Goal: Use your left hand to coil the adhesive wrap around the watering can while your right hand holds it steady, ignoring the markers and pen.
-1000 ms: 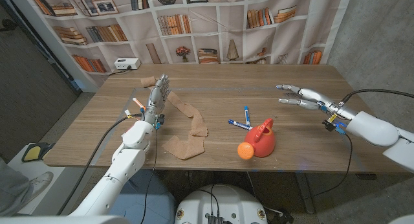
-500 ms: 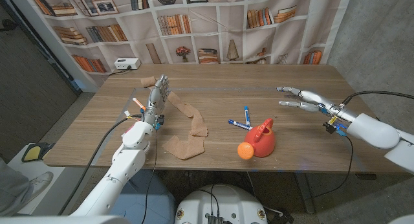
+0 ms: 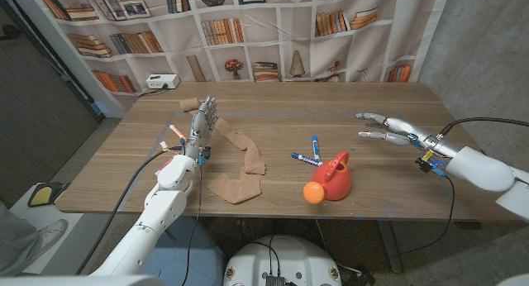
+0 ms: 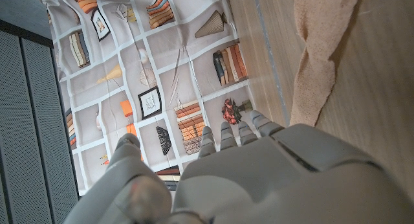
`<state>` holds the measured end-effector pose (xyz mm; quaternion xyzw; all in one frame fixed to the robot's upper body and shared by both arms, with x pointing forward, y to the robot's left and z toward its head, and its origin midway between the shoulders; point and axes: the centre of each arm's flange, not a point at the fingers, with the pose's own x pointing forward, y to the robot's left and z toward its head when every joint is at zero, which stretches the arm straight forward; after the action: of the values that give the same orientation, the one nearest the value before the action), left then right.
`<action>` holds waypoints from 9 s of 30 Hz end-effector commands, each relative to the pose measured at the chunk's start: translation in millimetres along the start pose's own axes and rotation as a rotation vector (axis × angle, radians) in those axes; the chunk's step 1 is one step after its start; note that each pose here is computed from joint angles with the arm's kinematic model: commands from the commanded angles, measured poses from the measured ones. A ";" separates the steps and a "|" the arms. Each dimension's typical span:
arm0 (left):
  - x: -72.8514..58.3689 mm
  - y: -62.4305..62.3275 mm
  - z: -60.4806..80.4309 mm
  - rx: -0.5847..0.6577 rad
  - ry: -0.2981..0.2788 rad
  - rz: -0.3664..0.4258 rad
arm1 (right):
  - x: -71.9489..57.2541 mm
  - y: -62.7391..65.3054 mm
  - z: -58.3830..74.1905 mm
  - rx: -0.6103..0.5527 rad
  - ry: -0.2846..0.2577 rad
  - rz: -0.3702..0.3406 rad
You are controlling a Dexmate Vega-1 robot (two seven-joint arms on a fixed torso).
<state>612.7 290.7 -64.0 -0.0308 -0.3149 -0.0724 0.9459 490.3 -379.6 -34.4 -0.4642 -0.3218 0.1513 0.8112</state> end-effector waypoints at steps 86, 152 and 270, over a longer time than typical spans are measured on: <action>12.1 -9.3 -1.8 0.001 0.012 -0.013 | -35.8 7.9 -26.6 -0.052 0.127 0.076; -0.5 -10.6 -6.6 0.003 0.050 -0.024 | -54.9 60.4 -30.4 0.040 0.156 0.085; -1.0 -18.6 -16.8 -0.023 0.049 -0.025 | -21.0 112.6 -20.1 0.303 0.061 -0.012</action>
<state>621.8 272.6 -78.4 -0.0340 -0.2873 -0.0875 0.9532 492.8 -349.7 -144.1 -0.3494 -0.2680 0.1781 0.8800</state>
